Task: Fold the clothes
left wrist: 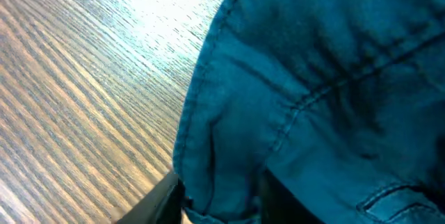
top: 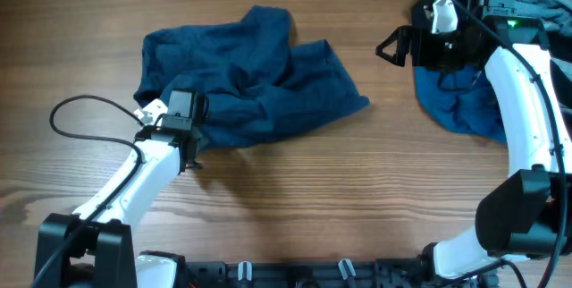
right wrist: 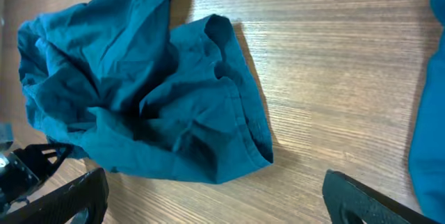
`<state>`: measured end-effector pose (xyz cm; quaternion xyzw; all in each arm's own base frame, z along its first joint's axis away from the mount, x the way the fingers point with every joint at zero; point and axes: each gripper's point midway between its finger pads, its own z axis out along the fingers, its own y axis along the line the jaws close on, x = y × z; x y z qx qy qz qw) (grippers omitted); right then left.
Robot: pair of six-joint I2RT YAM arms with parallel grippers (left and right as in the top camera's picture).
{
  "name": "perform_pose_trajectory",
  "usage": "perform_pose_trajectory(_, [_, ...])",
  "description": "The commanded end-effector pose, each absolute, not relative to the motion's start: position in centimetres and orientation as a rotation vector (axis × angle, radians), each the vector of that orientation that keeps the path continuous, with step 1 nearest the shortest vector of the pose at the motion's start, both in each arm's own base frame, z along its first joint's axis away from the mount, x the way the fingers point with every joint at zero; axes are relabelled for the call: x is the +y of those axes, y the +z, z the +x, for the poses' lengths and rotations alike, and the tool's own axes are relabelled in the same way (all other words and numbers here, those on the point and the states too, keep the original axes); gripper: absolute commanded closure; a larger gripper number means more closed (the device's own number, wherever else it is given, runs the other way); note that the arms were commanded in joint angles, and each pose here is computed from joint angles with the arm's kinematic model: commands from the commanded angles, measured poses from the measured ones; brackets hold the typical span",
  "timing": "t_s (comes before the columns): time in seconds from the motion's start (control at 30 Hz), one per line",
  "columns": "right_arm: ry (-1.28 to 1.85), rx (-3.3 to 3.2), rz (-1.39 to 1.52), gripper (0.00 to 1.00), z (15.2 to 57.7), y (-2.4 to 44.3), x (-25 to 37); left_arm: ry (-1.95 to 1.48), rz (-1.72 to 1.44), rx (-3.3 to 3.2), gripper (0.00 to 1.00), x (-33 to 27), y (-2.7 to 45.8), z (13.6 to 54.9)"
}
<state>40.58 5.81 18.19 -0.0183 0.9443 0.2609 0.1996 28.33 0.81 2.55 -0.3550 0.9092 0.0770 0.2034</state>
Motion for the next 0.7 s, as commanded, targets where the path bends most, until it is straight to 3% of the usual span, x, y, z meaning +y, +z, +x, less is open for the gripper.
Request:
perform_pose_trajectory(0.0, [0.727,2.667,-0.069,0.0,40.2,17.4,6.0,0.222,-1.026,2.542,0.72,1.0,2.0,27.9])
perform_pose_trajectory(0.2, [0.734,2.684,-0.062,0.01,39.8,17.2,6.0,0.218,-1.028,2.546,0.78,1.0,1.8,27.7])
perform_pose_trajectory(0.4, [0.735,2.688,-0.06,0.0,39.7,17.2,6.0,0.218,-1.057,2.551,0.59,1.0,0.7,26.8])
perform_pose_trajectory(0.5, [0.736,2.688,-0.06,0.0,39.7,17.2,6.0,0.197,-1.054,2.53,0.59,0.9,0.9,27.3])
perform_pose_trajectory(0.57, [0.736,2.69,-0.06,0.01,39.7,17.2,6.0,0.191,-1.054,2.523,0.7,0.9,0.9,27.5])
perform_pose_trajectory(0.6, [0.736,2.69,-0.059,0.01,39.7,17.2,6.0,0.19,-1.054,2.523,0.83,0.9,1.0,27.5])
perform_pose_trajectory(0.67, [0.736,2.691,-0.059,0.01,39.7,17.2,6.0,0.189,-1.053,2.522,0.96,0.9,1.0,27.6])
